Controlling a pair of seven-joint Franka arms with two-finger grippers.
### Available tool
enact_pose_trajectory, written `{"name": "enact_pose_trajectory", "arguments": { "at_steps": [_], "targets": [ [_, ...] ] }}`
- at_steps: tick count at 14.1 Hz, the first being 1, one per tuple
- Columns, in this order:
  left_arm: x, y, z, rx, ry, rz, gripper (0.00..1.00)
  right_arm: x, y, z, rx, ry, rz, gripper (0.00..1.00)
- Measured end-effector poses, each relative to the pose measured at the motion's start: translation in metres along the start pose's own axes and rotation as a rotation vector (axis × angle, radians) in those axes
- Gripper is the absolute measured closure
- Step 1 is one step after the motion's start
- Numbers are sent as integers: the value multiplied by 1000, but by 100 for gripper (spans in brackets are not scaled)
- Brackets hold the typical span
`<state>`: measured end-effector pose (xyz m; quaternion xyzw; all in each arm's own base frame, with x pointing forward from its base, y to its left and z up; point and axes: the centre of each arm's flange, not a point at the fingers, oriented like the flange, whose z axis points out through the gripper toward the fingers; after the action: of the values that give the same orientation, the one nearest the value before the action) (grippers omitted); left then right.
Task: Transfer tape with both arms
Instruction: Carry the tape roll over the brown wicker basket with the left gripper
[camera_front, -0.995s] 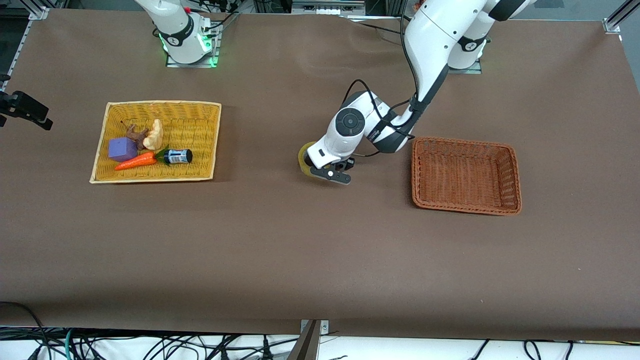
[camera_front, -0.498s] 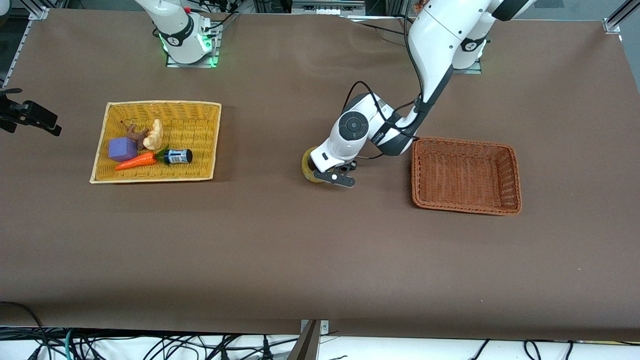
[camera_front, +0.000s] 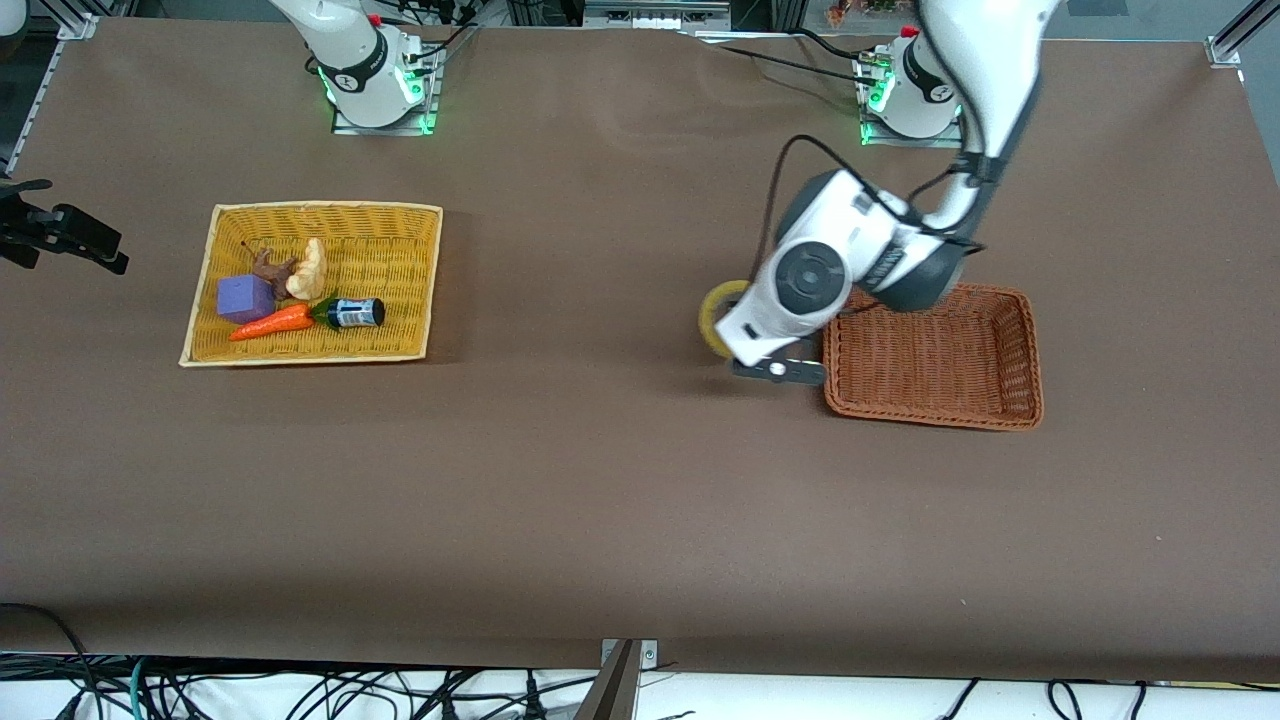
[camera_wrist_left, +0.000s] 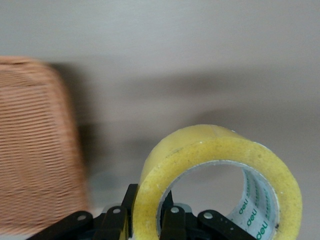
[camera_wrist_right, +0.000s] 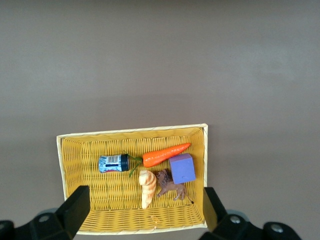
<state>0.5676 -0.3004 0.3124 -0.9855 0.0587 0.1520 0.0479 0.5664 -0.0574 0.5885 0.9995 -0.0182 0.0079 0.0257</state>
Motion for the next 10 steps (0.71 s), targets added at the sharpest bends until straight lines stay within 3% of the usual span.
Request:
{"name": "enact_pose_trajectory", "arguments": {
  "at_steps": [3, 5, 9, 10],
  "targets": [
    [5, -82, 7, 88, -102, 85, 78, 0, -4, 0, 0, 1, -7, 0],
    [13, -136, 21, 66, -138, 161, 78, 0, -6, -1, 0, 1, -10, 0],
    [30, -203, 66, 34, -106, 215, 77, 1, -6, 0, 0, 1, -10, 0],
    [32, -212, 81, 20, -100, 224, 70, 1, -6, 0, 0, 1, -10, 0]
  ]
}}
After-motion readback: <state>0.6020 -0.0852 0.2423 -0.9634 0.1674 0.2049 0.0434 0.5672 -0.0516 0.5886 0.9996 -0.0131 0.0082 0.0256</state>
